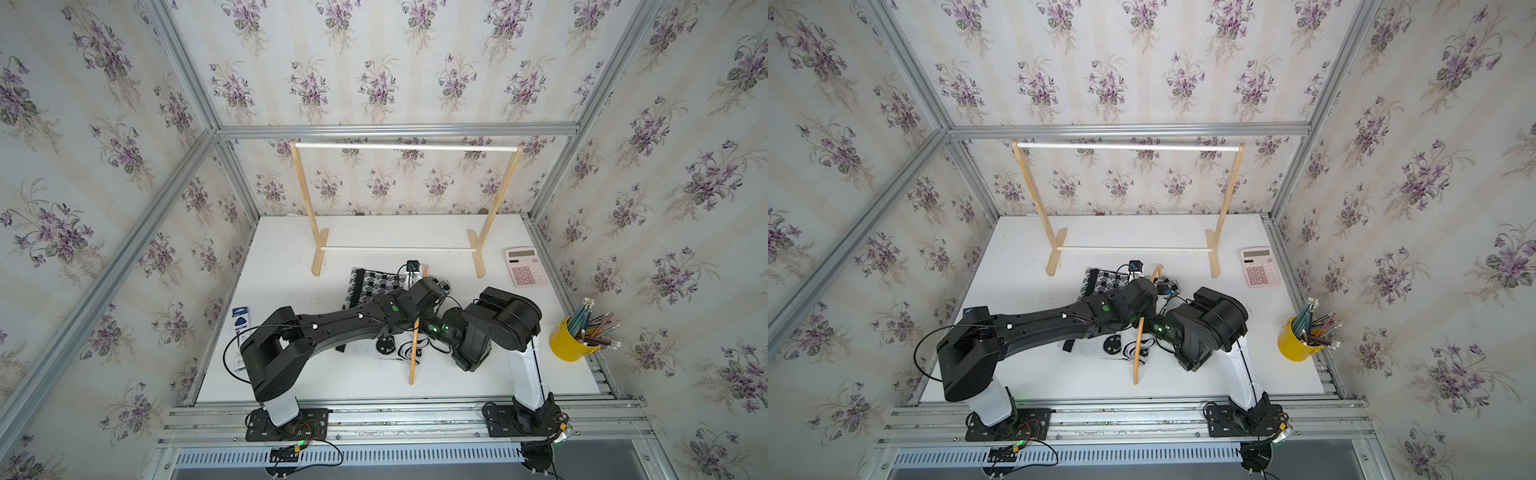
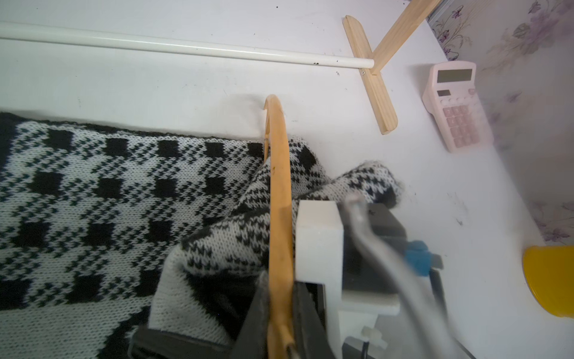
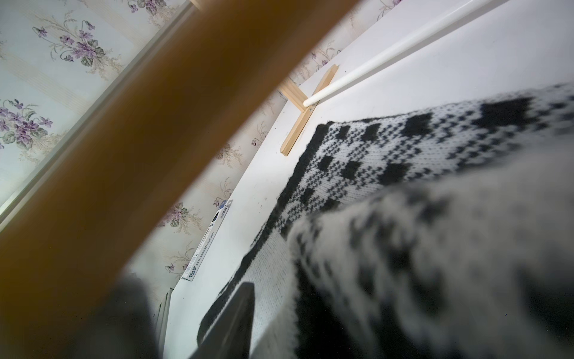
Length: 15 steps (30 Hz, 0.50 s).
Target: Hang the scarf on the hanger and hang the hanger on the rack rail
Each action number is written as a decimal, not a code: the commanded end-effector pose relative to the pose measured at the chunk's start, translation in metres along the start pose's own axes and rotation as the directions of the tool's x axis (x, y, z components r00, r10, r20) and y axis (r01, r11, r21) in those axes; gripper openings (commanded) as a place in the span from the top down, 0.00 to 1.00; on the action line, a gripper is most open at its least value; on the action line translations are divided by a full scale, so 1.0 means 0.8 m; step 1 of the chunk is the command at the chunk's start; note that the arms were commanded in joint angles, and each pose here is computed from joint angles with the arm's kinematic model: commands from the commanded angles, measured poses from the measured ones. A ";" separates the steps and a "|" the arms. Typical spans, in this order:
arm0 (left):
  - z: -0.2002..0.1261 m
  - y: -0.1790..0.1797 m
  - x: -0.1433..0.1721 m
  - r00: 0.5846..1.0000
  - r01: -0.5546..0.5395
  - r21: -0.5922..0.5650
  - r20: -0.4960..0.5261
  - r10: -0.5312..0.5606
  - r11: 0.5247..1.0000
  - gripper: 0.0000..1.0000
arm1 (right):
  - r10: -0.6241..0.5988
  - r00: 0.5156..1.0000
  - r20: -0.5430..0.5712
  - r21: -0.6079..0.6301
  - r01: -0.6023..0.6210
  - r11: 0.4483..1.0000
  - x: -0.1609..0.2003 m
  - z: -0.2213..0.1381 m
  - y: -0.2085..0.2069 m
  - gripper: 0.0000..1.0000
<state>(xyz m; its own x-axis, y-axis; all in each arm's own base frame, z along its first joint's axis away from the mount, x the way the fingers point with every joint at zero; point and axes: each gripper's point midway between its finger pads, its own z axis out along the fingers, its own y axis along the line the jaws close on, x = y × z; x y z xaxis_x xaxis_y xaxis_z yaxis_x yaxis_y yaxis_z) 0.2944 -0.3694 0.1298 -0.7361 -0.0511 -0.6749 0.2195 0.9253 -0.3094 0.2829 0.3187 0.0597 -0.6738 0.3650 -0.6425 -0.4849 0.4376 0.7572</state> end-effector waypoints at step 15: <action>0.034 -0.015 0.001 0.999 0.046 0.038 -0.006 -0.046 0.998 1.00 | -0.059 0.998 -0.019 0.192 0.061 0.979 -0.029 -0.026 0.009 0.41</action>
<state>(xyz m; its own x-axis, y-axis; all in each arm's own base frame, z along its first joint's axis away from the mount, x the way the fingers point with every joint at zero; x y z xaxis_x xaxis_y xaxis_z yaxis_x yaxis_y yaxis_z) 0.3141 -0.3882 0.1363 -0.7049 -0.1128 -0.7002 0.2169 0.9057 -0.3643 0.2939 0.2779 0.0650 -0.6676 0.3961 -0.6304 -0.2797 0.6513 0.7054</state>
